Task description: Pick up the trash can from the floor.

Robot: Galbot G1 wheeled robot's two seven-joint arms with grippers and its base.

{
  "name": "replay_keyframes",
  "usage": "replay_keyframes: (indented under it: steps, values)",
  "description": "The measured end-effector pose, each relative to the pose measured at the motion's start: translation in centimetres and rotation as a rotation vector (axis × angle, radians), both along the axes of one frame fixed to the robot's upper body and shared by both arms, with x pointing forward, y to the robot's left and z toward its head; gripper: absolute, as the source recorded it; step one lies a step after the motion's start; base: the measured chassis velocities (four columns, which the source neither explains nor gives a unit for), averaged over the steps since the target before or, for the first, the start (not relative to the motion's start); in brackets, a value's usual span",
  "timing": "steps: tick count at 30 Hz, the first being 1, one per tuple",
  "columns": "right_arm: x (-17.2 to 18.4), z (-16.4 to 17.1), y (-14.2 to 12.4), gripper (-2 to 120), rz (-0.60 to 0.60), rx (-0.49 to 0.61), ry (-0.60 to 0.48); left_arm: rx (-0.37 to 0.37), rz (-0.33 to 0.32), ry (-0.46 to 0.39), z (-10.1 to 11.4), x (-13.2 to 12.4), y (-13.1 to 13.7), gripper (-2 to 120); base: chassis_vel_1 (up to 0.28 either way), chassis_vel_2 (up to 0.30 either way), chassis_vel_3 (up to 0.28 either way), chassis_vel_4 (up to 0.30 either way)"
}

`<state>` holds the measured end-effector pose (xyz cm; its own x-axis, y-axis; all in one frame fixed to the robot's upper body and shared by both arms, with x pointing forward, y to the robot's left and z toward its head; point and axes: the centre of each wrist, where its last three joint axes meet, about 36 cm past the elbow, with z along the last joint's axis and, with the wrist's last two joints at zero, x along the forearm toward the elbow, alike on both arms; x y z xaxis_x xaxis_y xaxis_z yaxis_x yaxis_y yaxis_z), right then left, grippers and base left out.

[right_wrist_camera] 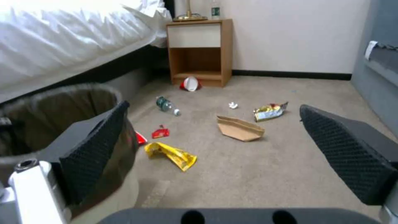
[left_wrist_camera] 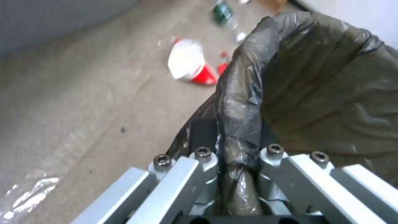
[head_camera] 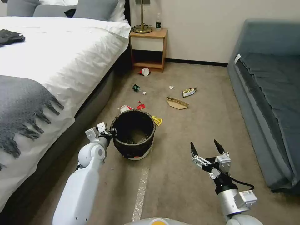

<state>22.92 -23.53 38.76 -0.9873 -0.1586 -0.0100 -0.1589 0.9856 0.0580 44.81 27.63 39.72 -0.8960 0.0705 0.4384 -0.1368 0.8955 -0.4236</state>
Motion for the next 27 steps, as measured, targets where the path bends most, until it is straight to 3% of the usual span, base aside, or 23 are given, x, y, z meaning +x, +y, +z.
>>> replay_keyframes:
  steps: [2,3,6,12,27]
  values:
    - [0.0,0.0,0.0,100,0.001,0.003,-0.002,-0.012,-0.006,-0.047,2.4,-1.7,0.0,5,0.000,0.000,0.000,0.000]
    - [0.0,0.0,0.0,100,0.001,0.003,-0.002,-0.012,-0.006,-0.047,2.4,-1.7,0.0,5,0.000,0.000,0.000,0.000]
    - [0.0,0.0,0.0,100,0.000,0.007,-0.007,-0.013,-0.017,-0.104,5.5,-4.9,0.0,5,0.000,0.000,0.000,0.000]
    - [0.0,0.1,0.0,100,0.000,0.009,-0.013,-0.002,-0.032,-0.141,7.5,-7.1,0.0,5,0.000,0.000,0.000,0.000]
    - [-0.1,0.2,0.0,100,0.000,0.014,-0.016,-0.003,-0.036,-0.155,8.3,-7.6,-0.6,5,0.000,0.000,0.000,0.000]
